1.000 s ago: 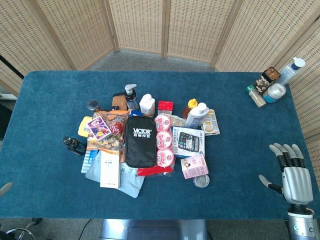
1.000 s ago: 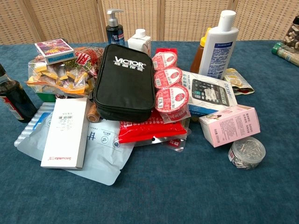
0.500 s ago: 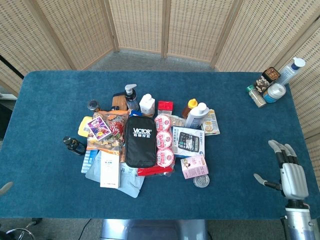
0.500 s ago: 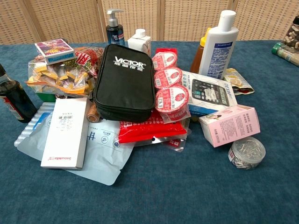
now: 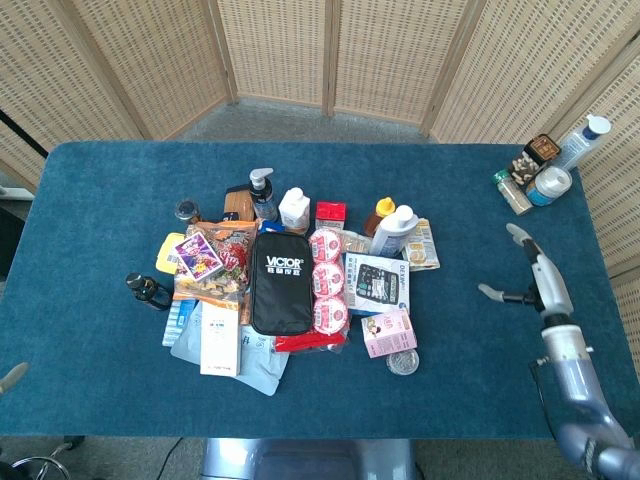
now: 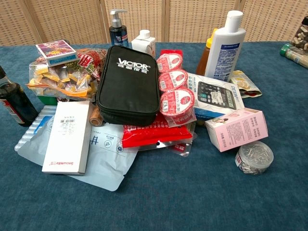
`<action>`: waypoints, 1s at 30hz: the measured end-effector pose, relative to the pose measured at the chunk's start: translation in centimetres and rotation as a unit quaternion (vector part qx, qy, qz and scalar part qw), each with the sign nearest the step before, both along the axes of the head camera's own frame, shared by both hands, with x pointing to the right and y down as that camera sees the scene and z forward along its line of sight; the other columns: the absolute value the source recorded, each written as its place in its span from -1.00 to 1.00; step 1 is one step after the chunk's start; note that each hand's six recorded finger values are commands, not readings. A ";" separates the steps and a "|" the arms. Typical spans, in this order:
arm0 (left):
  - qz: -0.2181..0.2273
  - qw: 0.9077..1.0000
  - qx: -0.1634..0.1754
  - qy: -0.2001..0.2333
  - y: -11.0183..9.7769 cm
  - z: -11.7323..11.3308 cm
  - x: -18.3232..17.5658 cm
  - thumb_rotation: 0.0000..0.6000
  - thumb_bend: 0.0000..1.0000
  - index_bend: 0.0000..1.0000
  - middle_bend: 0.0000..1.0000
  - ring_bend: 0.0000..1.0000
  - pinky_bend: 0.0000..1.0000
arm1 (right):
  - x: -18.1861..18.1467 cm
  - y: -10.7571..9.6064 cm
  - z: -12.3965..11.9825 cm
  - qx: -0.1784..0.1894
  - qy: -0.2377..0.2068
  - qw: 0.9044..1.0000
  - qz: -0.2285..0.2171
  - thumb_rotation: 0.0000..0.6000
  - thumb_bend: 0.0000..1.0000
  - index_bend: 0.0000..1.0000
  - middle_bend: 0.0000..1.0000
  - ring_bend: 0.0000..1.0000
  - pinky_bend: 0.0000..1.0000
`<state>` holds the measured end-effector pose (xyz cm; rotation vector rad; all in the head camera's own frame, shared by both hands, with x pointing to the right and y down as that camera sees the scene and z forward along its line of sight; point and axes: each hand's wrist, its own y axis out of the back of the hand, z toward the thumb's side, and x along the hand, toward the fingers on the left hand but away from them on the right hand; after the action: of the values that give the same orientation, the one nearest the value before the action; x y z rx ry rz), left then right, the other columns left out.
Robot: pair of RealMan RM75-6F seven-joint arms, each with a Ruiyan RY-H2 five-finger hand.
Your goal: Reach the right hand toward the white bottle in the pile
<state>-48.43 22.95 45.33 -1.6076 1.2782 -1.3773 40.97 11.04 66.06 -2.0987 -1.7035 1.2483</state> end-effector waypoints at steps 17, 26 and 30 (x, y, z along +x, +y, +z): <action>-0.022 0.999 -0.020 -0.035 -1.3 2.2 -0.1 1.00 -1.00 -1.00 -1.00 -1.00 -1.00 | -6.9 -6.3 3.7 -0.008 -0.096 0.995 0.003 1.00 -1.00 -0.83 -0.79 -0.77 -1.00; -0.028 0.998 -0.025 -0.041 -1.7 2.7 -0.3 1.00 -1.00 -1.00 -1.00 -1.00 -1.00 | -10.8 -7.2 4.5 -0.013 -0.121 0.992 -0.021 1.00 -1.00 -0.83 -0.79 -0.77 -1.00; -0.031 0.998 -0.027 -0.043 -1.7 2.9 -0.4 1.00 -1.00 -1.00 -1.00 -1.00 -1.00 | -11.7 -7.6 4.4 -0.009 -0.130 0.991 -0.024 1.00 -1.00 -0.82 -0.78 -0.77 -1.00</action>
<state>-48.82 21.20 48.22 -1.5384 1.2589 -1.5133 29.25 3.43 70.43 -2.3873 -1.7316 1.0181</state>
